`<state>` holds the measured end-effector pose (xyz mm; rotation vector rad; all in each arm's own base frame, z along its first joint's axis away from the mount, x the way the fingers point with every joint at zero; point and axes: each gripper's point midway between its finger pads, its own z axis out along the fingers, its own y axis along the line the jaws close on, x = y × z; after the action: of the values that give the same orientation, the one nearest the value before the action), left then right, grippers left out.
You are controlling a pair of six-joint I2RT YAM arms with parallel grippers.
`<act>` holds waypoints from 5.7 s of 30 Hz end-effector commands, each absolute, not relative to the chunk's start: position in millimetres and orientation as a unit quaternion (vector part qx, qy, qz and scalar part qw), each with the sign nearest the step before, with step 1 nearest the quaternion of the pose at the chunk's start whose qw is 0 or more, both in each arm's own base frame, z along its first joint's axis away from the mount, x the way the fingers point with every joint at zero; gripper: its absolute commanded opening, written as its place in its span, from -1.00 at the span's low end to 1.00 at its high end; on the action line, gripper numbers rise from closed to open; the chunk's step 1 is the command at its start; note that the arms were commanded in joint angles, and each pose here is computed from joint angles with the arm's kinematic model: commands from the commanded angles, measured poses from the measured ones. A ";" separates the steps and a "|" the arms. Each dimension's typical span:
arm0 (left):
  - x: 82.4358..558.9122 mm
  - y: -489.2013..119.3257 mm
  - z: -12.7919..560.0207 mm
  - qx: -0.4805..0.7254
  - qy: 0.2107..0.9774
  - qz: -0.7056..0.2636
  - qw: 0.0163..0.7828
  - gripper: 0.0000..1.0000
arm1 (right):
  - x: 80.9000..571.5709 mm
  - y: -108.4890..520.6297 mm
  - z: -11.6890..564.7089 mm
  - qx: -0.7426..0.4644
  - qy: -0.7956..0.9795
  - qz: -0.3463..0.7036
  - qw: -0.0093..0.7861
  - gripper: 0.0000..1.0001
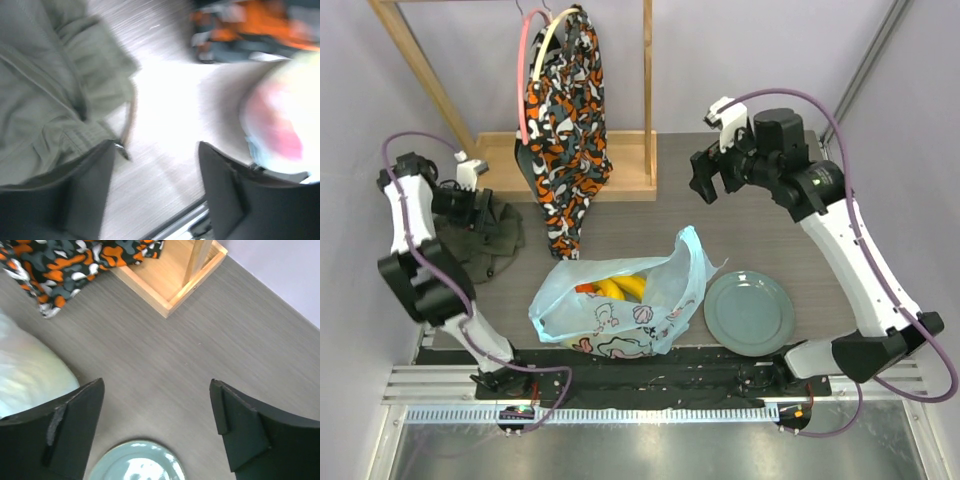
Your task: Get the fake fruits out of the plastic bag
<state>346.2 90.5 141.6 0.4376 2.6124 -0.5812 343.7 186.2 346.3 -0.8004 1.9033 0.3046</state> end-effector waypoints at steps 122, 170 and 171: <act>263.1 -276.0 68.7 0.119 0.941 -0.314 0.044 0.35 | 363.5 -14.9 409.9 -0.088 0.740 0.023 0.667 0.88; 477.5 -505.3 343.6 0.213 0.667 -0.475 0.534 0.70 | 383.0 -86.4 354.3 0.137 0.784 -0.024 0.605 0.88; 480.0 -506.1 344.5 0.210 0.664 -0.473 0.540 0.69 | 379.4 -103.5 352.6 0.167 0.779 -0.062 0.601 0.90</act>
<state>479.4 -494.6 307.0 0.5100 1.7325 -1.0920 386.5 -69.4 353.0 0.2819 1.8312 0.0358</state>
